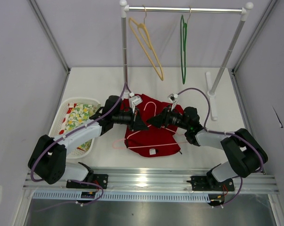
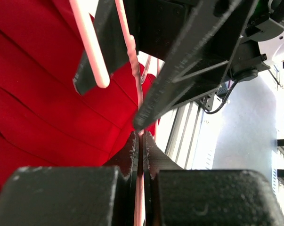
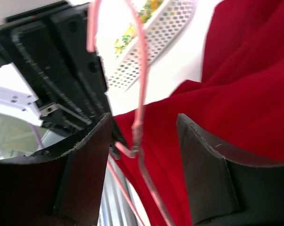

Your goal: Place the skirt on the hanger

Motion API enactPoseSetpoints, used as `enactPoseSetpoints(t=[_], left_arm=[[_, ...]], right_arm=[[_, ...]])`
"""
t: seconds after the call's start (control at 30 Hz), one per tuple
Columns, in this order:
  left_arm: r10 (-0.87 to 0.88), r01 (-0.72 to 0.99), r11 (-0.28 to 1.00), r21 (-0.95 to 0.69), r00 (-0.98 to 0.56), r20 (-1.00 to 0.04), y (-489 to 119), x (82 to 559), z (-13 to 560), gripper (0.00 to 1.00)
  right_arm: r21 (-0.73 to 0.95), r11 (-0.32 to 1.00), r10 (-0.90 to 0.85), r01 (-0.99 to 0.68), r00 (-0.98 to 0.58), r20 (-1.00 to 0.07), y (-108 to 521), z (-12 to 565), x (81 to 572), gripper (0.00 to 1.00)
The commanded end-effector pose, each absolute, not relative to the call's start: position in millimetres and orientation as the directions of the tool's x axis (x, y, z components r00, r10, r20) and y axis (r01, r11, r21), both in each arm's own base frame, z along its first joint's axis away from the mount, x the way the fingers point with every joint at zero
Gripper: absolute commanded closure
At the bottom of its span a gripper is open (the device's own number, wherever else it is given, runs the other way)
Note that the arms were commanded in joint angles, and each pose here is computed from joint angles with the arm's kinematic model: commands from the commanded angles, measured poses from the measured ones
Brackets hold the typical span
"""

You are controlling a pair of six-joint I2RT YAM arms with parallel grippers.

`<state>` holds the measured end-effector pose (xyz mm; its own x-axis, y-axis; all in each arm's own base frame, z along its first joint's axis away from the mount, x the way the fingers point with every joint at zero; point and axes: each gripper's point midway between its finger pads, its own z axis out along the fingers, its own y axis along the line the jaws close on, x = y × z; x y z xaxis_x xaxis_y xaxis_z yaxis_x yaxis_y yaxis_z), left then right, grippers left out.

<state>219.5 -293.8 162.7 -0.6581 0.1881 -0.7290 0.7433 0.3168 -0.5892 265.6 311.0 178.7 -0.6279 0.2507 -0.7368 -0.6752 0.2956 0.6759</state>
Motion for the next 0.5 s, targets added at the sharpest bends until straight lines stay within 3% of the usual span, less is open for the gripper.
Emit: enactPoseSetpoints(t=[0.0, 0.47], left_arm=[[0.184, 0.766, 0.284, -0.577, -0.634, -0.751, -298, 218, 168, 1.00], [0.204, 0.759, 0.286, -0.585, -0.645, -0.736, -298, 215, 162, 1.00]], right_arm=[[0.624, 0.354, 0.272, -0.697, -0.561, -0.782, 309, 192, 282, 0.37], [0.544, 0.419, 0.265, -0.727, -0.475, -0.839, 304, 229, 309, 0.37]])
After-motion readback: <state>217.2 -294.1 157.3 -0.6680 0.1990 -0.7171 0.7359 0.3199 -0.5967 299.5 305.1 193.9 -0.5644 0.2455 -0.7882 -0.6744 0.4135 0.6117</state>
